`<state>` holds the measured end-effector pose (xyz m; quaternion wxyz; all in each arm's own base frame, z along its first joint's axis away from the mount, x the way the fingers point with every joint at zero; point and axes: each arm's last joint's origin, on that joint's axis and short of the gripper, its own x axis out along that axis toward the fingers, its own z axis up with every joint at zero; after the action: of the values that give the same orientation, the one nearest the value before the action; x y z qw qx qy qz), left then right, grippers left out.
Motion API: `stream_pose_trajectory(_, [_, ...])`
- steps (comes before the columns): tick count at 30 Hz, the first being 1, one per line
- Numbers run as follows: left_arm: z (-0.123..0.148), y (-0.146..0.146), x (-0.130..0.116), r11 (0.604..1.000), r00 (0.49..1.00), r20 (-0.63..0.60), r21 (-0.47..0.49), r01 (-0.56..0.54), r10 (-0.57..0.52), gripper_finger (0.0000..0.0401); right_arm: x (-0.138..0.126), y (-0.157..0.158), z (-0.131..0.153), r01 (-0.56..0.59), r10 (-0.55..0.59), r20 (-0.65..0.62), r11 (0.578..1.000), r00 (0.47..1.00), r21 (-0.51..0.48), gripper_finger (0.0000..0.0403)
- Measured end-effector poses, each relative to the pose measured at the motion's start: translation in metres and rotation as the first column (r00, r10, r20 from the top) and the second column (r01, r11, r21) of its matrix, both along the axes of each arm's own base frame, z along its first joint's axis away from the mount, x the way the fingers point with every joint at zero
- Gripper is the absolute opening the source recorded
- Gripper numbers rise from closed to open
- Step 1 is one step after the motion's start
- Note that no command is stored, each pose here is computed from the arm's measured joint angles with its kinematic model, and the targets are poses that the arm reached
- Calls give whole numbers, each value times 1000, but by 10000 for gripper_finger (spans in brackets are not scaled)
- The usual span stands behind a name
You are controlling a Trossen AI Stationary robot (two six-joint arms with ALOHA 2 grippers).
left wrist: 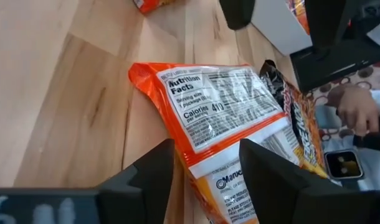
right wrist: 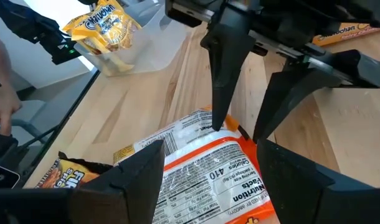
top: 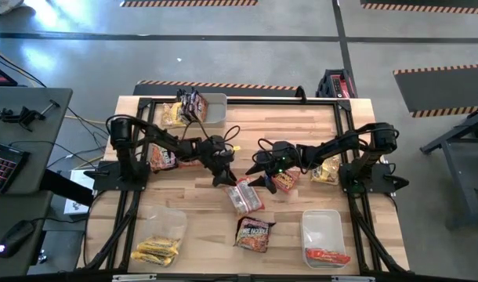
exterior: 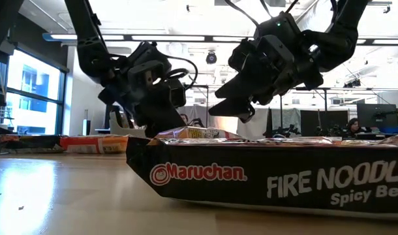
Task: Sort Maruchan noodles
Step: Put the bottom orange noodle pack into the white bin
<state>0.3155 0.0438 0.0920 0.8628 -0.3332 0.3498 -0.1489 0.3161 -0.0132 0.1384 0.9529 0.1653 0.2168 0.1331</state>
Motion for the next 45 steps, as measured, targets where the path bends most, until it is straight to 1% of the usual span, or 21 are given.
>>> stream_pose_trajectory(6, [-2,-10,0,998,999,6,48,48,-49,156,0,0,0,1,-1,-1,1000,1000,2,238])
stream_pose_trajectory(11, [-2,-22,3,984,994,0,141,112,-113,137,0,0,0,5,-5,-5,1000,1000,13,238])
stream_pose_trajectory(14, [0,-28,8,967,984,-19,183,179,-178,111,0,0,0,12,-12,-8,1000,1000,21,238])
stream_pose_trajectory(16, [3,-32,12,954,977,-5,214,210,-213,86,0,0,0,15,-15,-9,1000,1000,24,238])
stream_pose_trajectory(18, [4,-33,14,947,972,5,228,226,-233,58,0,0,0,17,-16,-9,1000,1000,24,238])
stream_pose_trajectory(21, [7,-33,16,943,970,20,240,232,-243,18,-2,0,4,30,-29,-30,998,999,53,238])
stream_pose_trajectory(23, [9,-30,17,943,971,26,246,223,-237,6,-6,0,9,39,-35,-60,997,998,66,238])
stream_pose_trajectory(27, [16,-26,15,938,973,32,276,210,-228,4,-15,1,17,104,-91,-150,991,985,82,238])
stream_pose_trajectory(29, [24,-25,14,935,975,46,296,195,-217,1,-19,4,17,154,-130,-195,981,972,116,238])
stream_pose_trajectory(31, [32,-24,14,928,977,66,330,171,-204,1,-22,10,13,201,-156,-236,963,959,180,238])
stream_pose_trajectory(33, [40,-24,11,920,976,74,357,165,-204,0,-25,16,5,249,-174,-281,933,944,260,238])
stream_pose_trajectory(35, [49,-23,11,910,975,103,390,140,-195,0,-28,23,-2,301,-201,-320,905,926,302,238])
stream_pose_trajectory(38, [62,-24,9,901,968,148,416,123,-201,0,-30,34,-8,330,-239,-293,890,926,314,238])
stream_pose_trajectory(40, [68,-23,8,897,965,167,427,115,-204,0,-28,37,-8,329,-259,-243,889,935,318,238])
stream_pose_trajectory(45, [81,-25,6,891,953,217,444,98,-213,0,-24,39,-11,304,-269,-158,914,950,270,238])
